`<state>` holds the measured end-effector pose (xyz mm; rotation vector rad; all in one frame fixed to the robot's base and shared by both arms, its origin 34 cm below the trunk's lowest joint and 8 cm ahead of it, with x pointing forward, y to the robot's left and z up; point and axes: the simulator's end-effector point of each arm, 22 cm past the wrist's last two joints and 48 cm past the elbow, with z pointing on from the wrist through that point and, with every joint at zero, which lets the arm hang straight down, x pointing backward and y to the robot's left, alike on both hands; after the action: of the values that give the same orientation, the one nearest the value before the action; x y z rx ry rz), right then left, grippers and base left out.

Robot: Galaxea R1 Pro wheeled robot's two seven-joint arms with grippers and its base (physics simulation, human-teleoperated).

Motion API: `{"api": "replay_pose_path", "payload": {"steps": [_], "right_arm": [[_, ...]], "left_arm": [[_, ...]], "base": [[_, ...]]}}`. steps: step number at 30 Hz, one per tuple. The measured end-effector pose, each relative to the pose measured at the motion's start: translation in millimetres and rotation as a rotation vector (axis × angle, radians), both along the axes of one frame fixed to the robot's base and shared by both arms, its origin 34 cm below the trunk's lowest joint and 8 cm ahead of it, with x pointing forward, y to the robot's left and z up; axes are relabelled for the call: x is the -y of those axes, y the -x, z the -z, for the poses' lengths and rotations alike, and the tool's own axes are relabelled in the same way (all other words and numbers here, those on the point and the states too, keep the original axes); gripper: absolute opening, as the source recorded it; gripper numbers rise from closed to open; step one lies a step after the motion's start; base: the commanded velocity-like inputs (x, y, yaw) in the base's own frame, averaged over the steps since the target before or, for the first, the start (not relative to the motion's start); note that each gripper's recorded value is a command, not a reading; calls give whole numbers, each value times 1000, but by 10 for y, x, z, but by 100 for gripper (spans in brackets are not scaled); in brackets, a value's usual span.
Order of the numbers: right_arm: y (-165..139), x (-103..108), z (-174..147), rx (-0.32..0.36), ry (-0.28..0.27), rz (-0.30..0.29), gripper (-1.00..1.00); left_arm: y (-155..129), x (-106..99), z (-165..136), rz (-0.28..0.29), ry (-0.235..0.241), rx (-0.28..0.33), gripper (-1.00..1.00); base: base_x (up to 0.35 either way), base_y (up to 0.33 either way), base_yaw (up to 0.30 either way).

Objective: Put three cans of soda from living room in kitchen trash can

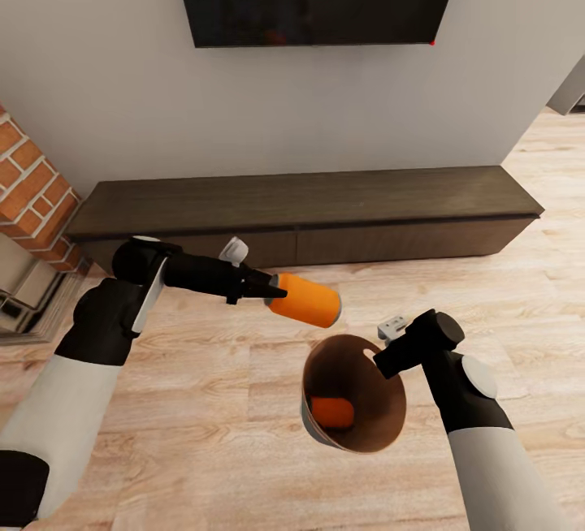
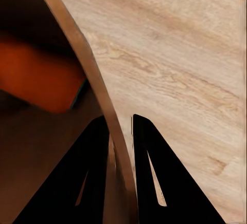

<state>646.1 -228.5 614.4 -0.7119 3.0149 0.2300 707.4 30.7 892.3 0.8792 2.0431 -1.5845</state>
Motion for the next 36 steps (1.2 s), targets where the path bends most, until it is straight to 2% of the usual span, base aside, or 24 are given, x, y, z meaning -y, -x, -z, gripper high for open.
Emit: {"api": "replay_pose_path", "payload": {"steps": [3,12,15,27,33,36], "right_arm": [[-18,40,9,8,20,0,-100],[7,38,39,-1,20,3,-100],[13,38,46,-3,21,2,-100],[16,3,48,-5,15,2,-100],[12,-5,47,-5,14,1,-100],[13,-15,47,-5,12,1,-100]], "left_arm": [[51,18,-6,5,2,8,-100],[199,19,166,6,-9,-28,-100],[233,47,263,6,-36,-32,-100],[461,257,555,66,-128,-36,-100],[551,349,793,85,-212,-23,-100],[598,416,839,97,-228,-18,-100]], "base": [[0,0,0],[0,0,0],[0,0,0],[0,0,0],[0,0,0],[0,0,0]]}}
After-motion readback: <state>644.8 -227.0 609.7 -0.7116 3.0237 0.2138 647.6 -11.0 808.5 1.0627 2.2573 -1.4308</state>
